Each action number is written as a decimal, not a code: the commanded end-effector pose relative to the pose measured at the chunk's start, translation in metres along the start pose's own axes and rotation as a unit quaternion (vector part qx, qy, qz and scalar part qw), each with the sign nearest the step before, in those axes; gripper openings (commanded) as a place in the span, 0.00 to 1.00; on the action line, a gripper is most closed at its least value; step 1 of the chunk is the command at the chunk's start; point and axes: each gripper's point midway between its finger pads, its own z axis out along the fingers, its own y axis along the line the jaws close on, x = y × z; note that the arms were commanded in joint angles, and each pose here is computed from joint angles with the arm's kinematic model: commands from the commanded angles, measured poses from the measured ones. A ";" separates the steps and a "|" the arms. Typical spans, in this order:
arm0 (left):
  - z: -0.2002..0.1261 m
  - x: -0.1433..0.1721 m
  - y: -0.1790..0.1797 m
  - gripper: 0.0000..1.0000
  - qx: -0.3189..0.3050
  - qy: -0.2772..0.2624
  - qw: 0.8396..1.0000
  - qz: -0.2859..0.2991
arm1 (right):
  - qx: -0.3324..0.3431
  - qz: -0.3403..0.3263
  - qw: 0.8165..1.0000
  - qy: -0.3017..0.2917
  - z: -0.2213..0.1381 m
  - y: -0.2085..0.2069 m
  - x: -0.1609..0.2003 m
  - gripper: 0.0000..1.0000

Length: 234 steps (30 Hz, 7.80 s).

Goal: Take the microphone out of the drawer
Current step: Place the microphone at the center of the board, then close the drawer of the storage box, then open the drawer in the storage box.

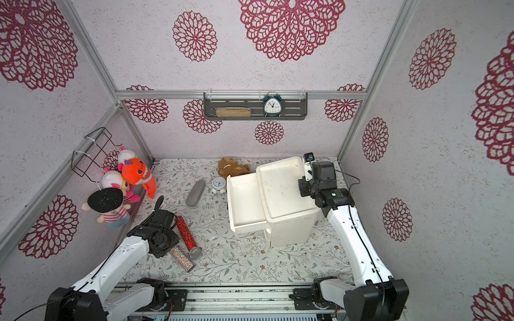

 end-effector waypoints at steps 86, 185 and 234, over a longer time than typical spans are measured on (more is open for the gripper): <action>-0.093 0.006 -0.233 0.97 0.300 0.051 0.922 0.241 | 0.008 -0.024 0.996 -0.087 -0.018 0.002 -0.042 0.00; -0.157 0.155 -0.356 0.97 0.413 0.161 0.766 0.465 | 0.043 0.031 0.999 -0.012 0.005 -0.009 -0.015 0.00; -0.087 0.126 -0.365 0.69 0.573 0.184 0.767 0.224 | 0.050 0.032 0.998 -0.001 0.014 -0.010 0.000 0.00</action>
